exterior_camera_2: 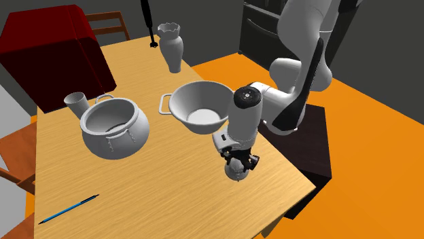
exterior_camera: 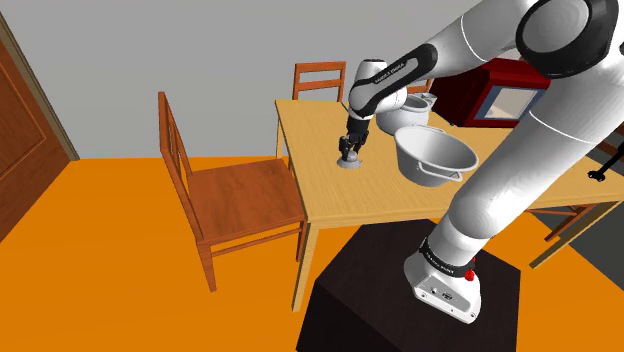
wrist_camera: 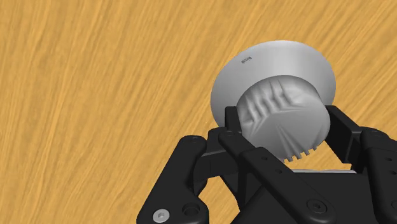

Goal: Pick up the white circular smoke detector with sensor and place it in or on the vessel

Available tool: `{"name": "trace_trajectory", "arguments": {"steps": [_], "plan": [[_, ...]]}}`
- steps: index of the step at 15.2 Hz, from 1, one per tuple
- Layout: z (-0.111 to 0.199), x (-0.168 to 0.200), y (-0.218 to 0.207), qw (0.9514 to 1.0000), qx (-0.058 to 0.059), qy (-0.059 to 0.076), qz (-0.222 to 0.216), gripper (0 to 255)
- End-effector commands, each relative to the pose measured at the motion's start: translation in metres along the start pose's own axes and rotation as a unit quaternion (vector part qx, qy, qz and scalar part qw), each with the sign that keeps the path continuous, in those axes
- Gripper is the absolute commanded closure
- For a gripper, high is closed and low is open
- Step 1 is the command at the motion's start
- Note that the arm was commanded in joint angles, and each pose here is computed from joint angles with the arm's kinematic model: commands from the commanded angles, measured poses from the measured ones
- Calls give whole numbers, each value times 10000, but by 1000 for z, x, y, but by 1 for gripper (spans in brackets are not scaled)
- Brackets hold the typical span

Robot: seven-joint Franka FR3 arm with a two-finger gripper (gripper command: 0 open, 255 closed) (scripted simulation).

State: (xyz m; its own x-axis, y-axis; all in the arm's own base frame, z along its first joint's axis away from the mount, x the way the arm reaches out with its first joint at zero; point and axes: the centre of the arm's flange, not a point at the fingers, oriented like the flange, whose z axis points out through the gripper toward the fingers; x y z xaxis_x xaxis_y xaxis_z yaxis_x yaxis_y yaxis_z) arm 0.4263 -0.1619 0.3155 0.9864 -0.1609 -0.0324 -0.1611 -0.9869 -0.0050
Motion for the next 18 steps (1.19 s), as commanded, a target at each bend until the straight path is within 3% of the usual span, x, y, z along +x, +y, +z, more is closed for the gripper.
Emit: {"name": "trace_trajectory", "arguments": {"steps": [1, 18], "plan": [[-11, -1, 1, 10000, 0, -2, 0, 255], [-101, -4, 0, 10000, 0, -2, 0, 255]]}}
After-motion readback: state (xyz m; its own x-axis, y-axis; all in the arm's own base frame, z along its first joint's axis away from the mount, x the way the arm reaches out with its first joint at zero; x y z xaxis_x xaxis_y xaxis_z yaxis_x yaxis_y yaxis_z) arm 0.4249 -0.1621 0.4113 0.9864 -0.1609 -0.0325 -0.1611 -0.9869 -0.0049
